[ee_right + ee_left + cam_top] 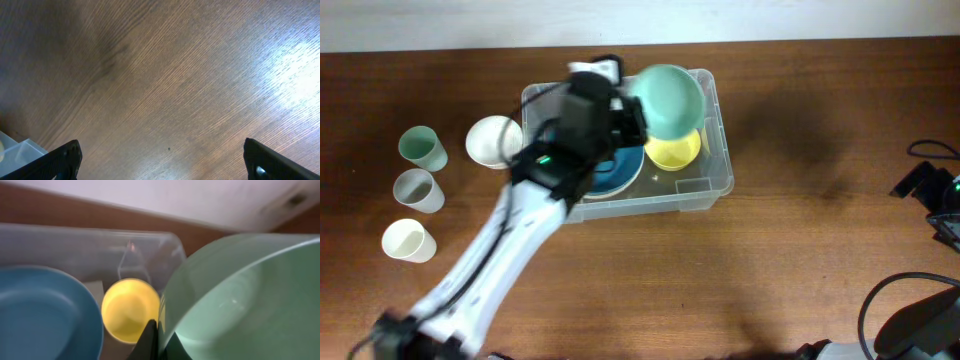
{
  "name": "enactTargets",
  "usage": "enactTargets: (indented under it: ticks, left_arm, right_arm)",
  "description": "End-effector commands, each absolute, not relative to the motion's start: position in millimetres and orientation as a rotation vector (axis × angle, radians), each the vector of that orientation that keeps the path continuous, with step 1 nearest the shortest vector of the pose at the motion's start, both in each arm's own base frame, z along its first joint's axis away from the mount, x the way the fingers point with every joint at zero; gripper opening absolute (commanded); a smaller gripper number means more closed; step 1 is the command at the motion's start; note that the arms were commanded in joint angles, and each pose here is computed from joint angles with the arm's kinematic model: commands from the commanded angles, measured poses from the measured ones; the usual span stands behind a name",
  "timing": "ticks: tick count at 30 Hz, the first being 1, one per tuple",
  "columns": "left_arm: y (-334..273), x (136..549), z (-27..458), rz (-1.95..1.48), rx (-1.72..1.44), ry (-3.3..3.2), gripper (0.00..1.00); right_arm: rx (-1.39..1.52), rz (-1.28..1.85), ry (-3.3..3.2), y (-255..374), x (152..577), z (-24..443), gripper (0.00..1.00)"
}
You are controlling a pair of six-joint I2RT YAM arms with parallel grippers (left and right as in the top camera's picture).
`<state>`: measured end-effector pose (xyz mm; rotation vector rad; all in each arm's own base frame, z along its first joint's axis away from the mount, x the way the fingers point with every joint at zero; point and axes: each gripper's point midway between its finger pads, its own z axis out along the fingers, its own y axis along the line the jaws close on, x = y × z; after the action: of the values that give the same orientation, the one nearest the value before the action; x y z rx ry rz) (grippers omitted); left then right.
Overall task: Pack container
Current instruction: 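Lift the pale green bowl and carry it over the bin, then lower the pale green bowl onto the yellow bowl and release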
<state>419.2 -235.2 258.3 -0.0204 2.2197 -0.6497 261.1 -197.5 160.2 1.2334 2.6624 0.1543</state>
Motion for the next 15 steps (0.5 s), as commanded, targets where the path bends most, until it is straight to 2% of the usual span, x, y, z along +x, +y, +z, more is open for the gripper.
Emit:
enactTargets:
  ticks: [1,15]
  left_arm:
    - [-251,433,257,-0.531,0.09,2.201,0.01]
    - [-255,455,165,-0.318,0.106,2.362,0.01]
  right_arm:
    - [1.223,0.148,2.649,-197,260,165,0.99]
    - [1.223,0.148,2.649,-197,260,165,0.99]
